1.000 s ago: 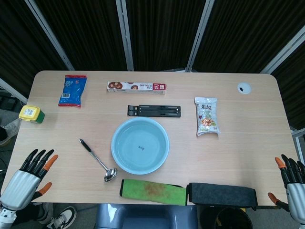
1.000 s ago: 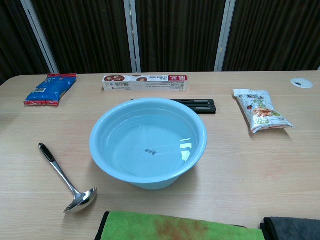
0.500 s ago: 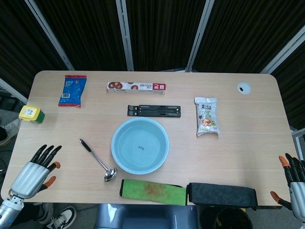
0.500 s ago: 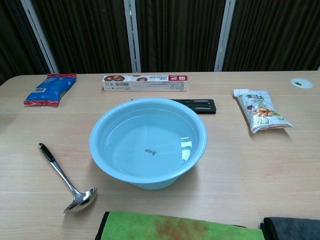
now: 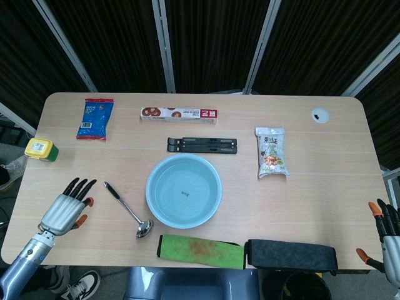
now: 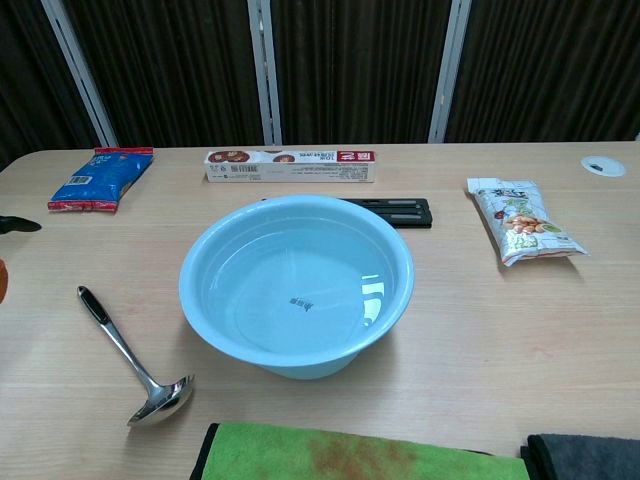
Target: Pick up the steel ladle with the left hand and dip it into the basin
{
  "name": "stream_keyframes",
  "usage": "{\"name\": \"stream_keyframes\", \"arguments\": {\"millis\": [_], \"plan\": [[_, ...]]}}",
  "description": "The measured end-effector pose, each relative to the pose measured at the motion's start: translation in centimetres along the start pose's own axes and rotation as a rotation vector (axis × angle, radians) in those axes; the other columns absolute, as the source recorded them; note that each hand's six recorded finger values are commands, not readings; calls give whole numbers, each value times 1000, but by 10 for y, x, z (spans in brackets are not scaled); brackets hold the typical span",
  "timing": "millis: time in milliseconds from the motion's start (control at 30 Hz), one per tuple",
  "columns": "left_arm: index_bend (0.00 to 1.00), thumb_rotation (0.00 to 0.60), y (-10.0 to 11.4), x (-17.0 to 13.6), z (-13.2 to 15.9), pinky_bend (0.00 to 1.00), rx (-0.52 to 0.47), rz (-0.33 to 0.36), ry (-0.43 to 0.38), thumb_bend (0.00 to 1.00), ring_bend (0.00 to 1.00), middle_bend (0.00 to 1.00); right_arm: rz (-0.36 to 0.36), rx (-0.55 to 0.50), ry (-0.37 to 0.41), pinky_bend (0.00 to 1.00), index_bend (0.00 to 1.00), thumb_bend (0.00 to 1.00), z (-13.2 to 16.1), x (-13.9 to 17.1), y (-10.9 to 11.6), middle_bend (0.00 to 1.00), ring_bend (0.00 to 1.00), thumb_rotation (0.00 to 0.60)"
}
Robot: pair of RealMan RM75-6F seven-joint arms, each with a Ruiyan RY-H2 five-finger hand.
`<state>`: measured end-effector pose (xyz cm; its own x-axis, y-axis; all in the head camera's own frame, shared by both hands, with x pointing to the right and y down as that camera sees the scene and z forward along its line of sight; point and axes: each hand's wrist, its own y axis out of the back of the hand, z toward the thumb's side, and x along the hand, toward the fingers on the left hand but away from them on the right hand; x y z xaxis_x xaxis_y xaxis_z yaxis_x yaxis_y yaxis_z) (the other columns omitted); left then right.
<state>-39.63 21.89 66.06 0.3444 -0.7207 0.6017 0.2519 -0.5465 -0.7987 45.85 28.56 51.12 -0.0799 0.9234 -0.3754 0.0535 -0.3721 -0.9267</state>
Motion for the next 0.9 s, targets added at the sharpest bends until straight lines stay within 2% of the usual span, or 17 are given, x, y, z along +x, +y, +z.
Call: {"name": "stream_keyframes", "arguments": {"millis": [367, 900], "plan": [[423, 600, -16, 38, 20, 0, 6, -35, -23, 328, 0, 0, -21, -6, 10, 0, 0, 0, -1, 5, 4, 0, 0, 600], [453, 600, -30, 70, 38, 0, 9, -43, -51, 326, 0, 0, -33, -9, -4, 0, 0, 0, -3, 6, 7, 0, 0, 600]]}}
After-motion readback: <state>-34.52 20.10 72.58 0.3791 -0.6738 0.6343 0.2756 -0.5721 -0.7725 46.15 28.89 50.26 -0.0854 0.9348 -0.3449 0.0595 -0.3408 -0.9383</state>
